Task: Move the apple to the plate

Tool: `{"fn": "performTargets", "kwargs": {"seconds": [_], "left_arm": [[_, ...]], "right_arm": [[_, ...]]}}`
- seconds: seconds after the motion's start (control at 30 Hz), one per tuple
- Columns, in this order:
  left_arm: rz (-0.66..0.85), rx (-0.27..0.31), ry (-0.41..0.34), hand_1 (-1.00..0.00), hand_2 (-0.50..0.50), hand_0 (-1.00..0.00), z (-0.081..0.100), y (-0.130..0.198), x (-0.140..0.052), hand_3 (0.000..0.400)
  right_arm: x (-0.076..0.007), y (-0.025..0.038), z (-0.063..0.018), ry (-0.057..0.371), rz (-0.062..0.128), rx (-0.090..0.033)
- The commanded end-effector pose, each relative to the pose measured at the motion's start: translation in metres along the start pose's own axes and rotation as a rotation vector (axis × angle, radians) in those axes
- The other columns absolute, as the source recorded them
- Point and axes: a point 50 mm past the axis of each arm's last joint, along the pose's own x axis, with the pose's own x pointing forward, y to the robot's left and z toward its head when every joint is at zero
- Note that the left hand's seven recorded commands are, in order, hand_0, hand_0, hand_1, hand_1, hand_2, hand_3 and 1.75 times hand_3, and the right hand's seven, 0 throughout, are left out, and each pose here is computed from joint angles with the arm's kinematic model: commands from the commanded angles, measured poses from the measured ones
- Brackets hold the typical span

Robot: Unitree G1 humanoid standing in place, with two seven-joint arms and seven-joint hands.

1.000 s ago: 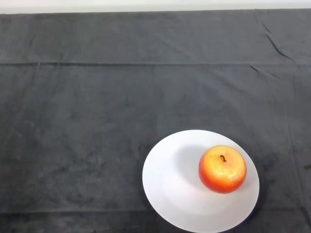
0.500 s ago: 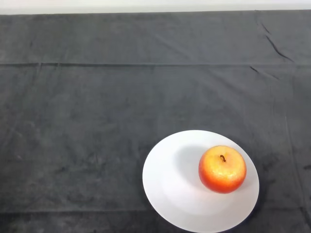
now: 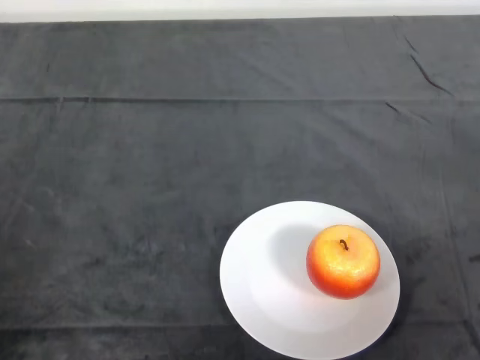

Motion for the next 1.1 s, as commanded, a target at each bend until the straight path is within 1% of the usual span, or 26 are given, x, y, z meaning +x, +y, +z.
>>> {"fn": "performTargets", "kwargs": {"seconds": [0.03, 1.1], "left_arm": [[0.033, 0.038, 0.025, 0.0, 0.0, 0.0, -0.01, 0.0066, -0.0001, 0.0], [0.02, 0.037, 0.032, 0.0, 0.0, 0.0, -0.0096, 0.0052, -0.001, 0.0]], "right_arm": [[-0.0028, -0.0001, 0.0079, -0.033, 0.011, 0.015], [-0.0029, -0.0001, 0.0079, -0.033, 0.011, 0.015]]}}
